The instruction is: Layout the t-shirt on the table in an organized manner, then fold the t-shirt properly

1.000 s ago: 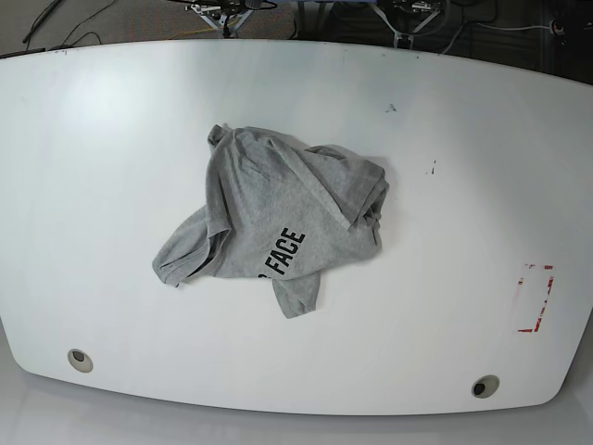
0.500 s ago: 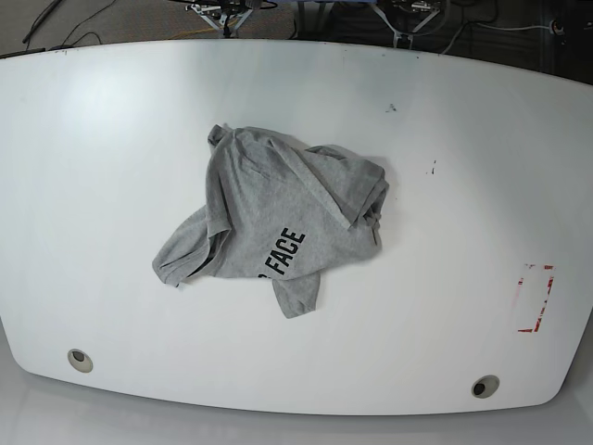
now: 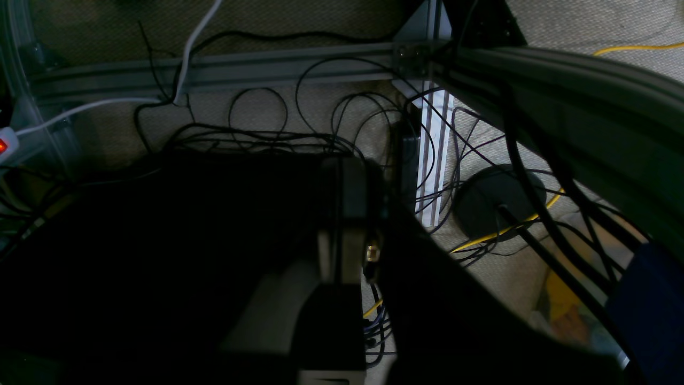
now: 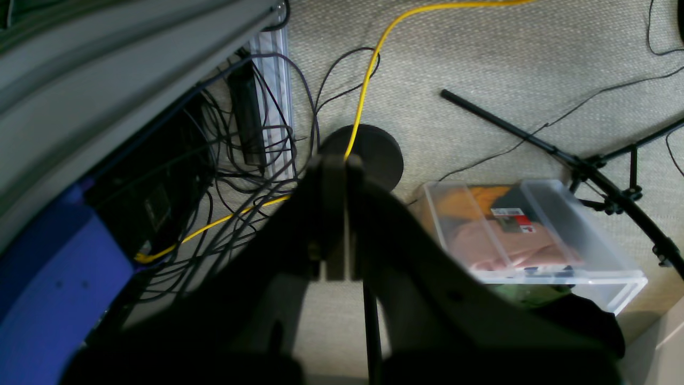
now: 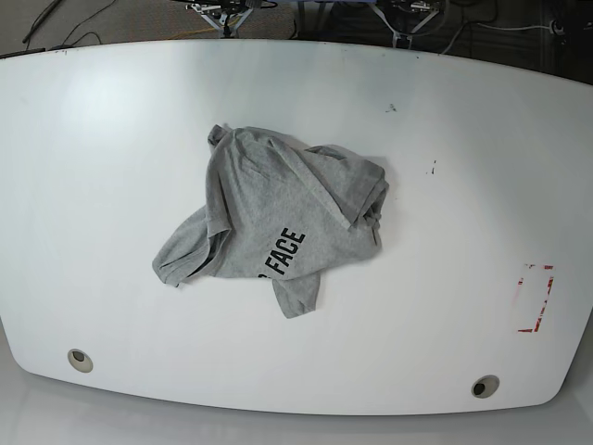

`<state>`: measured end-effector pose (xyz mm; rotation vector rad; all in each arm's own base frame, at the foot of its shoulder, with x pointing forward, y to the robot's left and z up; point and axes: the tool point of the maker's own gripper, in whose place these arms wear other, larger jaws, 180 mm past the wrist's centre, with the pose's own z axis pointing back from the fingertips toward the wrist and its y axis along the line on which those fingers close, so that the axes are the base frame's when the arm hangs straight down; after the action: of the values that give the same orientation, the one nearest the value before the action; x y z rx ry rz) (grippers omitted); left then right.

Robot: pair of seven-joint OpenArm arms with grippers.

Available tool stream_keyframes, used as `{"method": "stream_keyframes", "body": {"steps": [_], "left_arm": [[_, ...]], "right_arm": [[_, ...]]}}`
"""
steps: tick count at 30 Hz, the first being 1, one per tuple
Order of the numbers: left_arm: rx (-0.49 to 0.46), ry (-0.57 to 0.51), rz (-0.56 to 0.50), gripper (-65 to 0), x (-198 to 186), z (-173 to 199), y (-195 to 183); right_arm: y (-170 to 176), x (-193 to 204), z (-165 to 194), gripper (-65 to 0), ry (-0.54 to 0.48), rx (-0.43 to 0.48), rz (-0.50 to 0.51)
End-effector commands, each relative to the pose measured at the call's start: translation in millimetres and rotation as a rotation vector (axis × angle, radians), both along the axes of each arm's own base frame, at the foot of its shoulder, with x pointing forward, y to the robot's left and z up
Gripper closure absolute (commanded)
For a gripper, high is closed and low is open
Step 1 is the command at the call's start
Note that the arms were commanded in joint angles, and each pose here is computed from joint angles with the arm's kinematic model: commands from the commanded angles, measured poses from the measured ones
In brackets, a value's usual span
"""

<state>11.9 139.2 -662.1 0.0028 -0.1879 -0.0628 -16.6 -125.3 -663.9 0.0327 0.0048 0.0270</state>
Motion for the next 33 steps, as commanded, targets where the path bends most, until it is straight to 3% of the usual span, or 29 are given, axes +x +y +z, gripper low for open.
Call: {"method": "stream_keyframes", "body": {"steps": [1, 33], "left_arm": [[0.003, 0.006, -0.003, -0.6, -3.0, -0.2, -0.4], [-0.003, 0.011, 0.003, -0.4, -4.0, -0.2, 0.6]], "right_arm": [[-2.6, 0.4, 0.1, 0.0, -0.003, -0.004, 0.0], [2.2, 12.7, 0.1, -0.4, -0.028, -0.002, -0.008]]}}
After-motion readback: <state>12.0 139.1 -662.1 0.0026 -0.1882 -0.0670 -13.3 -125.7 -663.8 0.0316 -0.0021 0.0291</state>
